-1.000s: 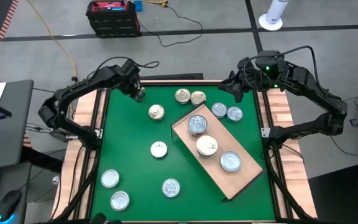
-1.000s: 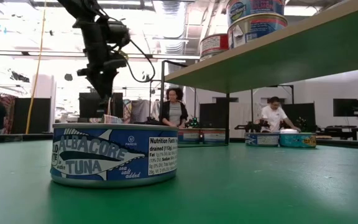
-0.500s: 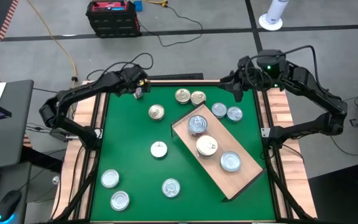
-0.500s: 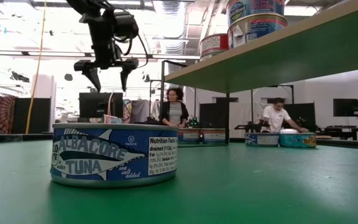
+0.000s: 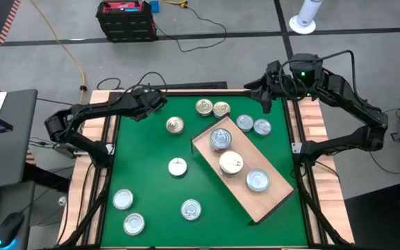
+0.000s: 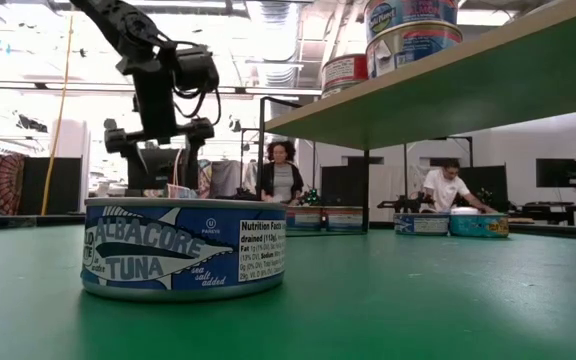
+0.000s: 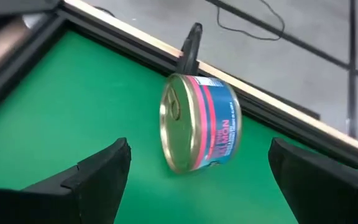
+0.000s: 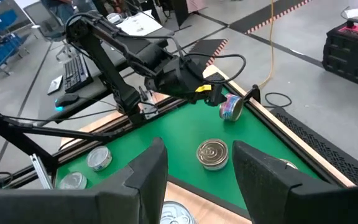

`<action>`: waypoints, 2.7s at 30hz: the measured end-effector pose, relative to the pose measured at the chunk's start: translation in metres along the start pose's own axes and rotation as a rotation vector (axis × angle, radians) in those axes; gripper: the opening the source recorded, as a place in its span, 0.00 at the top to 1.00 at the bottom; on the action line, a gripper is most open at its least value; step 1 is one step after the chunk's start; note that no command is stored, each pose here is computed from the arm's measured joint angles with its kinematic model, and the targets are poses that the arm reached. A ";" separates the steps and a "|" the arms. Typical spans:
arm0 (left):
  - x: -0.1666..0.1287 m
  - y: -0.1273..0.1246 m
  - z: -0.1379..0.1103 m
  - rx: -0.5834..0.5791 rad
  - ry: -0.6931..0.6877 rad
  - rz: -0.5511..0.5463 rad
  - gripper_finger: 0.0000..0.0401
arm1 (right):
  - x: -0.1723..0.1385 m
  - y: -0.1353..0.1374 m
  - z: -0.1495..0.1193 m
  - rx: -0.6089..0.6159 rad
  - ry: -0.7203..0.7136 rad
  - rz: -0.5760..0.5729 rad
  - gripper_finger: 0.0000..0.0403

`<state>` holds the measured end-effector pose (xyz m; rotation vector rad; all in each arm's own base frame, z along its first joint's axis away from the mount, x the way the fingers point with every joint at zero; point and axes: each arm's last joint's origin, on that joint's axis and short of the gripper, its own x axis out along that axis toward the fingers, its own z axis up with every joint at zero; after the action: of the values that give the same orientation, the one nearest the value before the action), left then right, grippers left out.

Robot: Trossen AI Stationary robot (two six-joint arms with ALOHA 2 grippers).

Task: Stack canned seafood by type on shelf
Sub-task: Stack the blue and pink tuna can on top of the other blue and pink tuna cans on the shelf

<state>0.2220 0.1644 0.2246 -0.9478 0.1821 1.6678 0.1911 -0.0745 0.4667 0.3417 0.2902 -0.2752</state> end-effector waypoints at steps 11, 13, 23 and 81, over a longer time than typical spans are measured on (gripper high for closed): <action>0.021 -0.014 -0.016 0.002 0.010 0.000 0.09 | 0.017 0.000 -0.002 0.004 0.046 0.053 0.49; 0.024 -0.020 -0.020 0.021 0.018 0.016 0.09 | 0.019 0.002 -0.002 0.006 0.050 0.080 0.49; 0.040 -0.024 -0.037 0.061 -0.031 0.120 0.09 | 0.019 0.012 -0.004 -0.006 0.060 0.127 0.49; -0.163 -0.023 -0.018 1.232 -0.428 -0.562 0.50 | 0.017 0.000 0.001 0.173 0.025 0.043 0.49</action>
<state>0.2543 0.0399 0.3286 0.2856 0.5125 0.8969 0.2069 -0.0785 0.4616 0.5216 0.2842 -0.2547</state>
